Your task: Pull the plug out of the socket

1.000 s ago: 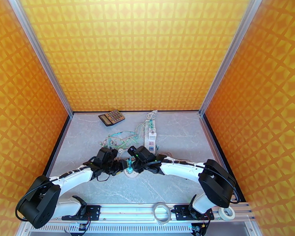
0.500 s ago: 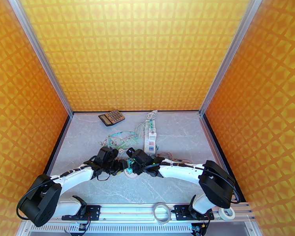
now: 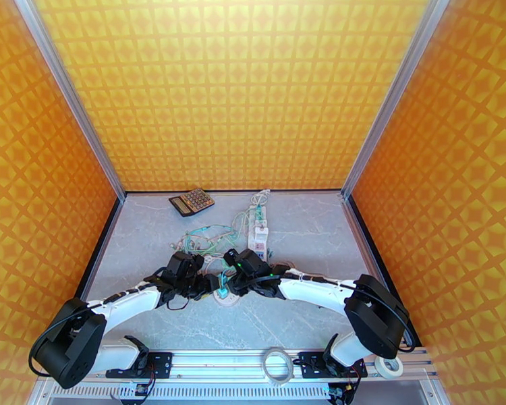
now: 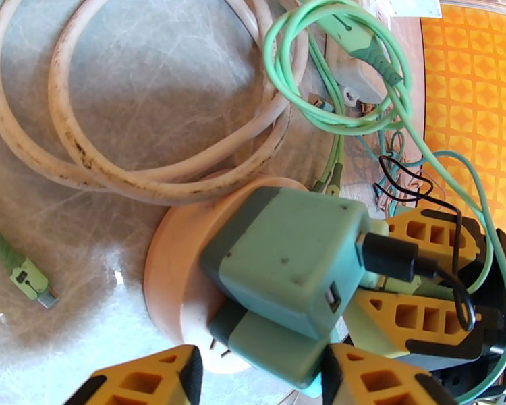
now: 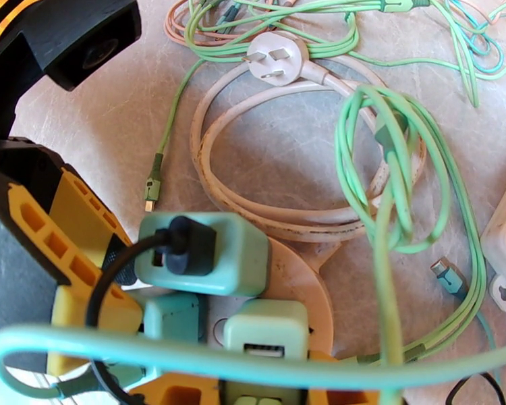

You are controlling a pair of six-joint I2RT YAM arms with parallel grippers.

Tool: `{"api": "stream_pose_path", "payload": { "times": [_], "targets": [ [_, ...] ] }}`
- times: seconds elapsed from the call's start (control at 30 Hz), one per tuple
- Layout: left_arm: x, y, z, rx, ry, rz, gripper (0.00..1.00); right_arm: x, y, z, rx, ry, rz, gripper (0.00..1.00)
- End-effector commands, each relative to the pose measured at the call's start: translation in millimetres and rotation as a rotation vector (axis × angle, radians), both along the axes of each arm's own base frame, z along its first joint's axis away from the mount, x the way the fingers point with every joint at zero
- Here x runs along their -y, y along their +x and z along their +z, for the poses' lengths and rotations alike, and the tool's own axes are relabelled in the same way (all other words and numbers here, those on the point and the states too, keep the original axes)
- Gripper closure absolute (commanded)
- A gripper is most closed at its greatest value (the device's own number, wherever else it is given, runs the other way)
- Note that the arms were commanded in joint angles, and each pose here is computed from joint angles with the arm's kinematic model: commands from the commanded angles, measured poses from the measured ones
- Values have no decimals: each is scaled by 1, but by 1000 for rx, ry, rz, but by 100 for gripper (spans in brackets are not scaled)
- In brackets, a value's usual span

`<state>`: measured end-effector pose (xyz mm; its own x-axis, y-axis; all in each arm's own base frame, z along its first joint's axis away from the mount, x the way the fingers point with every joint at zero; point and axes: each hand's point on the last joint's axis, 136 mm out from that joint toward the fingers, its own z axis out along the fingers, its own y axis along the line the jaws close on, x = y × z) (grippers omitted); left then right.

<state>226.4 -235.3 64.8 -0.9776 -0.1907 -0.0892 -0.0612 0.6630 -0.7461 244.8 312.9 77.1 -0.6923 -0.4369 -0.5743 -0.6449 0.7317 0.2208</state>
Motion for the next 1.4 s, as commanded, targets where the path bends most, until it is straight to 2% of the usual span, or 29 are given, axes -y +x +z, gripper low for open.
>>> {"api": "stream_pose_path", "payload": {
  "times": [0.0, 0.13, 0.33, 0.47, 0.67, 0.8, 0.97, 1.17, 1.37],
  "targets": [
    [-48, -47, -69, -223, 271, 38, 49, -10, -13, 17, 51, -11, 62, 74],
    [-46, -44, -68, -215, 265, 37, 49, -19, -29, 11, 104, -99, 130, 74],
    [-46, -44, -70, -221, 272, 33, 50, -25, -37, 10, 114, -120, 148, 75],
    [-47, -46, -71, -228, 276, 31, 50, -22, -30, 19, 101, -65, 106, 76],
    [-48, -48, -73, -232, 279, 29, 50, -7, -8, 39, 24, 103, -1, 76],
    [-48, -49, -73, -234, 281, 28, 51, -8, -6, 46, 7, 131, -6, 76],
    [-48, -48, -72, -229, 290, 11, 51, -4, -8, 38, 31, 65, -1, 76],
    [-47, -47, -70, -228, 316, -37, 51, -24, -37, 22, 96, -104, 101, 76],
    [-46, -53, -74, -243, 323, -98, 52, -28, -42, 22, 100, -94, 55, 76]
  ]
}}
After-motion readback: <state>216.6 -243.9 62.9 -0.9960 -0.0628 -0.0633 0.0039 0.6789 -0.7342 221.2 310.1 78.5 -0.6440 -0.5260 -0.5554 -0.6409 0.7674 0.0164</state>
